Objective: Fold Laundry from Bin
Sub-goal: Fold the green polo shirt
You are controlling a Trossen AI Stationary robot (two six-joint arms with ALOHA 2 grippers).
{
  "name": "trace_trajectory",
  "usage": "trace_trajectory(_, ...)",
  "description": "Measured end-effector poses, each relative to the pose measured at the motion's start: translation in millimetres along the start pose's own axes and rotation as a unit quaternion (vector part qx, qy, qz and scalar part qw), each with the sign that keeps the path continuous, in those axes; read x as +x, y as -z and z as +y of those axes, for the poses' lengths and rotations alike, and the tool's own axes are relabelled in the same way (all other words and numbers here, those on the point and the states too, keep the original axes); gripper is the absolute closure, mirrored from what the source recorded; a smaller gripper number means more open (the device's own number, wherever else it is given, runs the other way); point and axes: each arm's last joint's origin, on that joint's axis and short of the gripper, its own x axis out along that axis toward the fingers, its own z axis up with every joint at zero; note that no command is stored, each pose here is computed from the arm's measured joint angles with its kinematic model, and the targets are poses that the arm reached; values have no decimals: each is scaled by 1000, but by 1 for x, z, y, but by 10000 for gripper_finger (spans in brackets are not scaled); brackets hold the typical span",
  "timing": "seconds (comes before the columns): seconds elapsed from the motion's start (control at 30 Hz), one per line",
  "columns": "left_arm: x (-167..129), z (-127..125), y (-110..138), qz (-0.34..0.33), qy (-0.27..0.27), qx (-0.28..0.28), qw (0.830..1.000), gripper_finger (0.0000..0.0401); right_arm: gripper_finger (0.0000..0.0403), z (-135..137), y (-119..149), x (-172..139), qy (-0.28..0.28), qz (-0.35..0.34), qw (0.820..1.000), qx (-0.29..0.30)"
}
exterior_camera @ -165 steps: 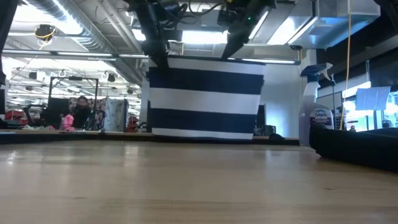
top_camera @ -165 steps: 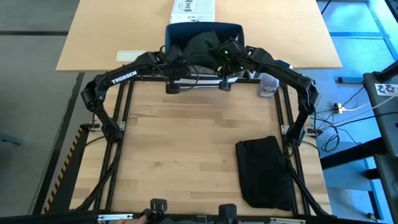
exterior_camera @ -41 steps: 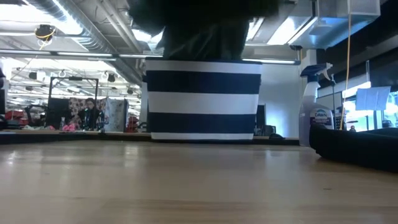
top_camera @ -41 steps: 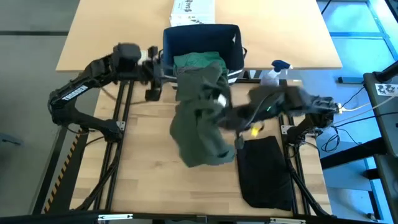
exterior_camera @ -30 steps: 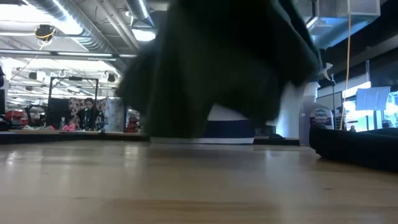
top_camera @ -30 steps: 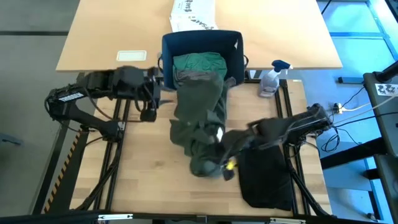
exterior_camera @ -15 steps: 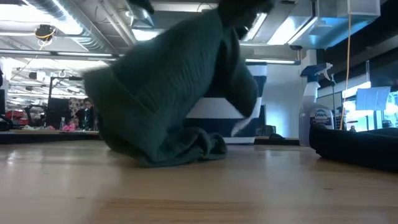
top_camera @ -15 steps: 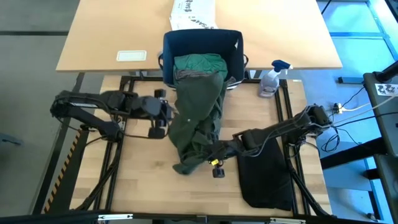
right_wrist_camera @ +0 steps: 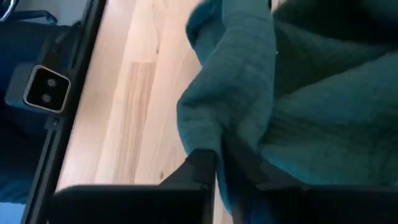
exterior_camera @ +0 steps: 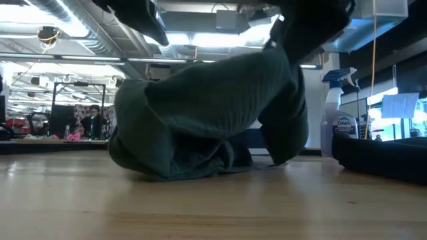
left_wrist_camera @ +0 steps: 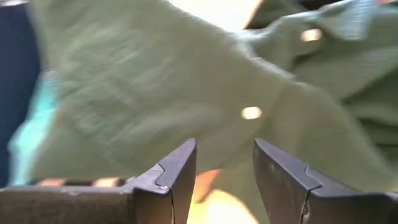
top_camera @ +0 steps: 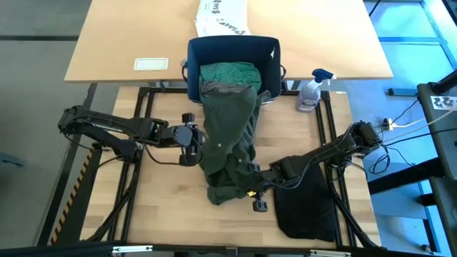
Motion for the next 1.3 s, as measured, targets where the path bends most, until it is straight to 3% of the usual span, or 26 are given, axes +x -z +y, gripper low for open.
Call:
trace_trajectory(0.1,0,3,0,6,-52,1,999,250,349,4,-14,-8,-8,-21,999,-37)
trace_trajectory(0.23,1,8,1,13,-75,18,997,250,298,12,-36,-24,-8,-38,995,-97)
trace_trajectory(0.47,8,25,4,36,-104,57,992,250,216,15,-68,-63,112,-43,975,-185)
trace_trajectory(0.63,10,42,8,45,-108,49,992,250,186,19,-83,-85,140,-55,967,-206)
trace_trajectory(0.9,13,80,20,75,-144,35,986,250,180,22,-86,-92,129,-54,970,-197)
trace_trajectory(1.03,19,98,29,83,-119,27,989,250,180,12,-84,-94,222,-37,958,-180)
trace_trajectory(1.13,20,110,33,90,-133,34,986,250,180,-2,-85,-97,289,-30,942,-166)
trace_trajectory(1.3,24,128,39,87,-132,65,985,250,180,-32,-91,-100,307,-23,942,-134)
